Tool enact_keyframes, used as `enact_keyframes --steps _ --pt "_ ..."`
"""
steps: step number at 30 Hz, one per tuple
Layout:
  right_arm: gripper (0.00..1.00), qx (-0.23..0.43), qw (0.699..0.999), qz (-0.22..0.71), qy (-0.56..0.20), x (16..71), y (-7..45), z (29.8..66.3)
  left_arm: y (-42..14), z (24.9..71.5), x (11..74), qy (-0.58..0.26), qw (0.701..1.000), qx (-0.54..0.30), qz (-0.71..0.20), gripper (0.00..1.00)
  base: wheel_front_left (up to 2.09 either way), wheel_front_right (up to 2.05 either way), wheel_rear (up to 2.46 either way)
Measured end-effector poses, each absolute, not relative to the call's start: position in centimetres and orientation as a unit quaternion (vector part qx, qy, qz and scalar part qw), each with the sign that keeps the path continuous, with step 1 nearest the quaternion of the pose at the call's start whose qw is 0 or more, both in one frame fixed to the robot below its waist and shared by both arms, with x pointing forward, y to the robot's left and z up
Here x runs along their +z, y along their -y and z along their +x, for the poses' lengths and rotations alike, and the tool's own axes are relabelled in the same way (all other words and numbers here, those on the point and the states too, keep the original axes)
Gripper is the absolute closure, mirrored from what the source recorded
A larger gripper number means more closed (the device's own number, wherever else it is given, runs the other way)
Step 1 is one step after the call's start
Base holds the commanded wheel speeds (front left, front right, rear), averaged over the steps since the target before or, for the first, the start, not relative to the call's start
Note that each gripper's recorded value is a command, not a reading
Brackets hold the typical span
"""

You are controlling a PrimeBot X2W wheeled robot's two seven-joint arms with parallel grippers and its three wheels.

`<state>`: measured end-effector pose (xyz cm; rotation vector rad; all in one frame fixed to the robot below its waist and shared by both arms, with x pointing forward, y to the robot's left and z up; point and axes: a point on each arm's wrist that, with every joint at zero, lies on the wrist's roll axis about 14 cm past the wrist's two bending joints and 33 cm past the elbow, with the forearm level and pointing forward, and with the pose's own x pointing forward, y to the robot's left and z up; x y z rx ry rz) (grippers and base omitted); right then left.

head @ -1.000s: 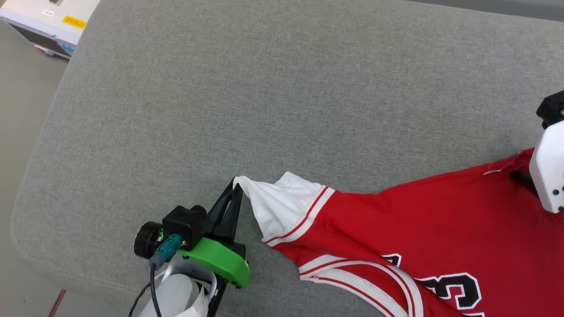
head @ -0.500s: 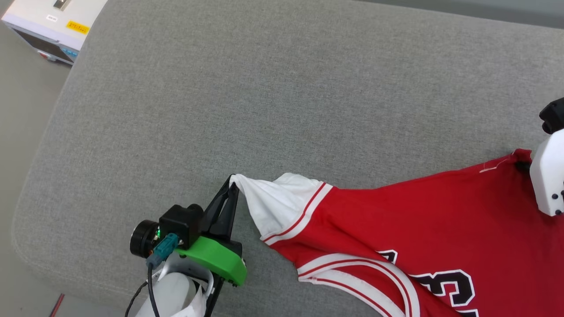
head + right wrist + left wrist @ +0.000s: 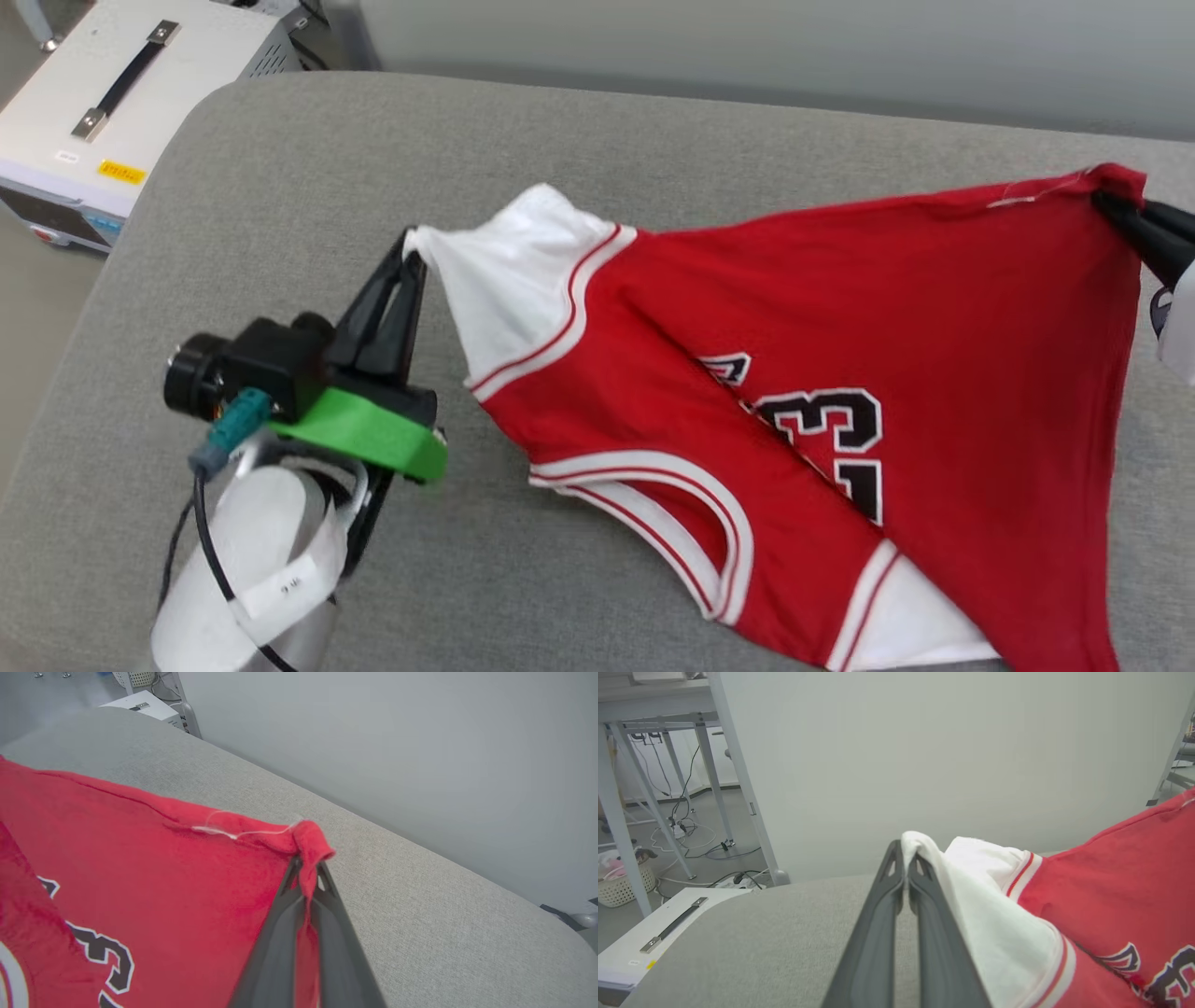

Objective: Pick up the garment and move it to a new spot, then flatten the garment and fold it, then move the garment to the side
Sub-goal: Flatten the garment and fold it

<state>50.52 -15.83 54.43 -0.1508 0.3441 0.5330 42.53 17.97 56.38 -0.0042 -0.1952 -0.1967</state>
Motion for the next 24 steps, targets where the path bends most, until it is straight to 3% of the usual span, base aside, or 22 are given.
enact_keyframes --steps 14,24 --pt "1.00 0.238 0.969 -0.063 0.032 68.1 17.0 48.2 -12.5 46.2 75.5 0.297 0.930 -0.198 0.091 1.00 0.00 0.00 0.00" --pt "1.00 0.209 0.972 -0.072 0.075 71.8 18.6 49.4 -9.9 49.1 80.1 0.330 0.910 -0.228 0.105 1.00 0.00 0.00 0.00"
